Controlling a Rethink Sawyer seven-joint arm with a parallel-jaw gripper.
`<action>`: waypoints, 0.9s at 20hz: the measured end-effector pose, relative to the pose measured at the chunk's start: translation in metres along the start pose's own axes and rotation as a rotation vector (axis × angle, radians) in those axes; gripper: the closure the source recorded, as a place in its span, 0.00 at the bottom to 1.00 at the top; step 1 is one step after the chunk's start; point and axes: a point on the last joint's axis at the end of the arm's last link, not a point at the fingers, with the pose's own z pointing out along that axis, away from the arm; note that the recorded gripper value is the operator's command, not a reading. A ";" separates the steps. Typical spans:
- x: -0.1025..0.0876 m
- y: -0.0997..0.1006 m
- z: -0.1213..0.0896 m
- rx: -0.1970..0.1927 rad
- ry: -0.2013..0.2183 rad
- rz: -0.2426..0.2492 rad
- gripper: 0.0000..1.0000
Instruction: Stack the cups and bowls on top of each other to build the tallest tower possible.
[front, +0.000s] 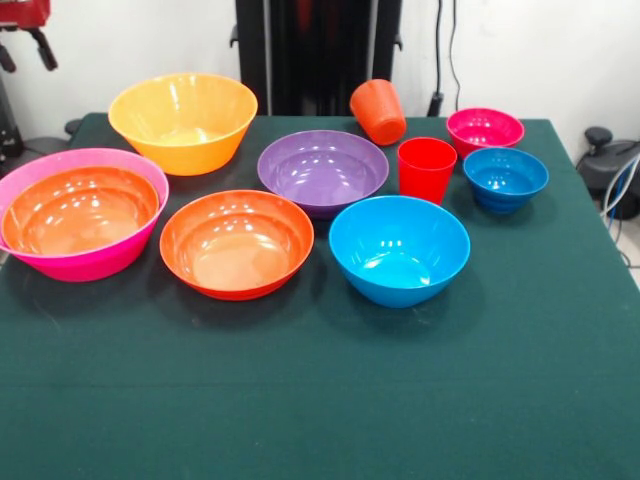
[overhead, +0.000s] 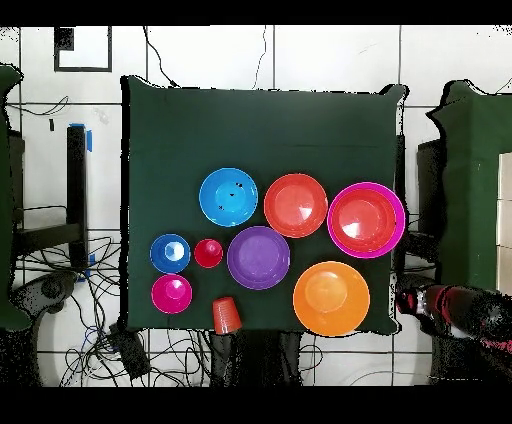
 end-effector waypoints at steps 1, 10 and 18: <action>0.001 -0.001 0.001 0.002 0.001 -0.001 0.00; 0.002 0.001 0.016 -0.010 0.004 -0.039 0.00; 0.002 0.030 0.035 -0.075 0.020 -0.076 0.00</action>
